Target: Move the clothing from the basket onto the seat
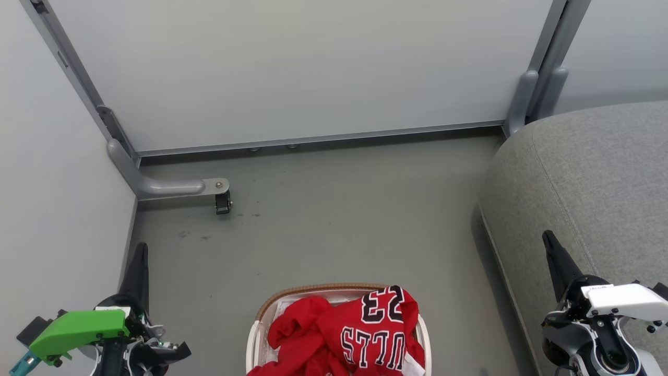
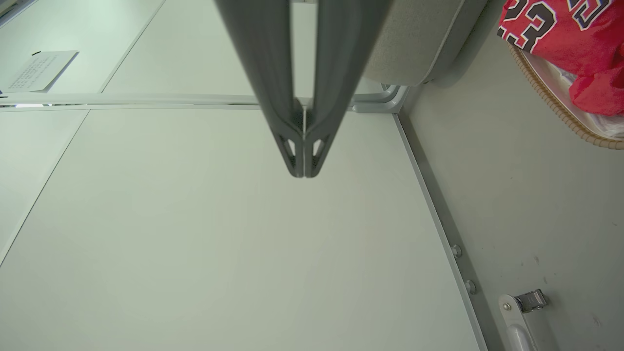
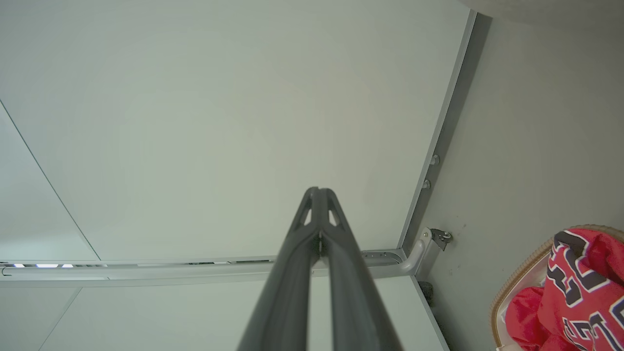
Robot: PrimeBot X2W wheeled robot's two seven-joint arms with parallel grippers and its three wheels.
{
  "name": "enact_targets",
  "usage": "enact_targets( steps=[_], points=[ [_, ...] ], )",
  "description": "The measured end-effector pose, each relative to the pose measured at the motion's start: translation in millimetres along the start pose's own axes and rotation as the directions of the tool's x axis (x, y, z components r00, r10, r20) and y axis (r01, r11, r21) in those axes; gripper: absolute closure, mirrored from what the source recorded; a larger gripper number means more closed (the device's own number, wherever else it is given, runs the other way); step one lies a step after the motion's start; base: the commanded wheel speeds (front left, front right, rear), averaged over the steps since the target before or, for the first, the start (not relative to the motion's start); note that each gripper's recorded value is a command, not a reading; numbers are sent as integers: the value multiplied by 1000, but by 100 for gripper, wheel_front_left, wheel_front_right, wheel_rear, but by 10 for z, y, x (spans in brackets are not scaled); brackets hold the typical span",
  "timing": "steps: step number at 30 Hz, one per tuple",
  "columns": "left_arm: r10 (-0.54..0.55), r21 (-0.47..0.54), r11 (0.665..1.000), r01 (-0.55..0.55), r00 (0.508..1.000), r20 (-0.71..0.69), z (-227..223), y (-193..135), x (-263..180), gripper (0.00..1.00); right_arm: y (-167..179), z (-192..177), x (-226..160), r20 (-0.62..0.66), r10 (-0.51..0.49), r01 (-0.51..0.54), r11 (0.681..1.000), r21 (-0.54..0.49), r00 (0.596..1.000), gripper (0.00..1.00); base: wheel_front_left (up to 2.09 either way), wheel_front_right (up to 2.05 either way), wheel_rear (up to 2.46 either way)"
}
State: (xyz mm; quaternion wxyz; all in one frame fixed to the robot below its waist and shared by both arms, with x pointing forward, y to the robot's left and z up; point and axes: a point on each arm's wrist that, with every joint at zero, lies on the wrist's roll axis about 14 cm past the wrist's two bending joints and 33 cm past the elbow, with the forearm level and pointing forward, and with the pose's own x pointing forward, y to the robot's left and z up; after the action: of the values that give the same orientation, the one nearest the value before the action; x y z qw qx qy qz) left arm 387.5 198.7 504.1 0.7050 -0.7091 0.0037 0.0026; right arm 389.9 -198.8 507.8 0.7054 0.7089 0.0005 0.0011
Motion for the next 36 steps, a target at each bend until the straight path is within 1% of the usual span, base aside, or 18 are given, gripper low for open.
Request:
enact_targets(
  steps=[36],
  points=[
    [0, 0, 1000, 0, 1000, 0, 0, 0, 0, 100, 0, 0, 0, 0, 0, 0, 1000, 0, 1000, 100, 0, 0, 0]
  ],
)
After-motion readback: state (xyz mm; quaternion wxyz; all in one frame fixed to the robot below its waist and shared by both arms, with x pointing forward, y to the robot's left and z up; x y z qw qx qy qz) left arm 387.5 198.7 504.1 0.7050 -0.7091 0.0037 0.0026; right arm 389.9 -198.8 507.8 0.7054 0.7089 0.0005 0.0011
